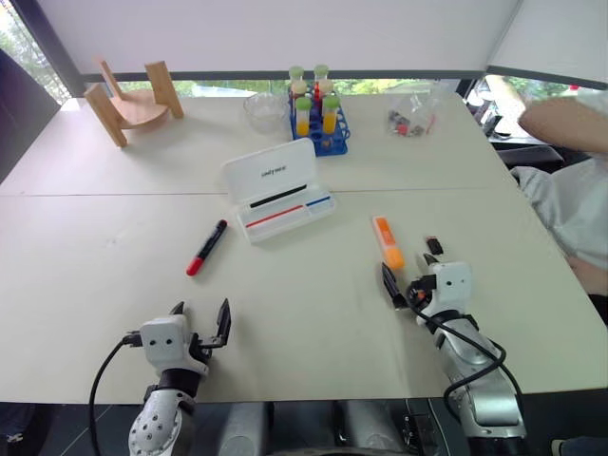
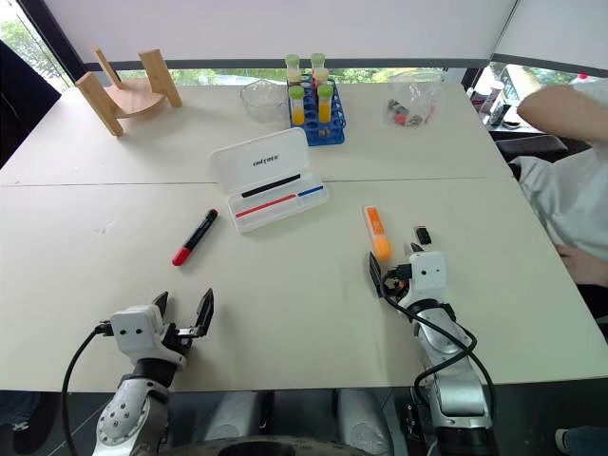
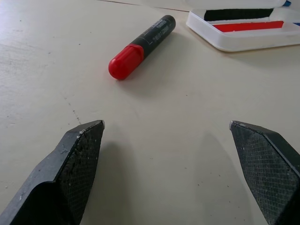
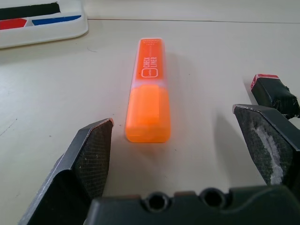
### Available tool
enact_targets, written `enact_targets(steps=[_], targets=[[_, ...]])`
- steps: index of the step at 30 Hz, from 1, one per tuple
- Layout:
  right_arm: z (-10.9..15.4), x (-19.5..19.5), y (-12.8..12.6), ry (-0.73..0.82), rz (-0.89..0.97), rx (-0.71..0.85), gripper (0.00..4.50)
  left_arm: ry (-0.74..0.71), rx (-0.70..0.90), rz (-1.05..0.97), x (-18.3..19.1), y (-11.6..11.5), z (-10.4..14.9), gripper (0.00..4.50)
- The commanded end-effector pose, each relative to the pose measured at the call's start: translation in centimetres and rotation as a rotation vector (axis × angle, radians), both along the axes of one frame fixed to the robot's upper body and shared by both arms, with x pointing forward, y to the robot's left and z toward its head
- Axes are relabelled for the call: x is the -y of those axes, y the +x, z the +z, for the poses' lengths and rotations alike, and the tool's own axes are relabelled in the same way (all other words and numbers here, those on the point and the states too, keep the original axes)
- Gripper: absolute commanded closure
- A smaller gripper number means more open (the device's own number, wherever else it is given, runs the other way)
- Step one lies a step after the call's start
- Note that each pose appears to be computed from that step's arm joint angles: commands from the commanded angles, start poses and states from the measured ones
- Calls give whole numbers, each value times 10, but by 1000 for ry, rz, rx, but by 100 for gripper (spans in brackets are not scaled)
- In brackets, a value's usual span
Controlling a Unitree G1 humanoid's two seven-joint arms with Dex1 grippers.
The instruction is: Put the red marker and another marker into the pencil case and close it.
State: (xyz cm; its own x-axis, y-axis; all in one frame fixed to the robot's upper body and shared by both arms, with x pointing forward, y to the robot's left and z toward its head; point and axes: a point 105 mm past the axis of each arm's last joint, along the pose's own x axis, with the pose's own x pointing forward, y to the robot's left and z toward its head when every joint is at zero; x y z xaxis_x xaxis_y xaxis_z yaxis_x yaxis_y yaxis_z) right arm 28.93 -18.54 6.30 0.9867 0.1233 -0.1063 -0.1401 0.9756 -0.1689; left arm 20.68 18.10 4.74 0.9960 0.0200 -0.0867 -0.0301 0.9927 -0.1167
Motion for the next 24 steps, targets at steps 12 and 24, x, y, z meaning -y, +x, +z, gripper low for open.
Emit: enact_targets(steps=[12,24], targets=[[-1,3,-2,-24,6,-13,0,-10,13,0,1,-2,5,10],[7,6,-2,-59,42,13,0,8,29,-30,2,1,9,10]])
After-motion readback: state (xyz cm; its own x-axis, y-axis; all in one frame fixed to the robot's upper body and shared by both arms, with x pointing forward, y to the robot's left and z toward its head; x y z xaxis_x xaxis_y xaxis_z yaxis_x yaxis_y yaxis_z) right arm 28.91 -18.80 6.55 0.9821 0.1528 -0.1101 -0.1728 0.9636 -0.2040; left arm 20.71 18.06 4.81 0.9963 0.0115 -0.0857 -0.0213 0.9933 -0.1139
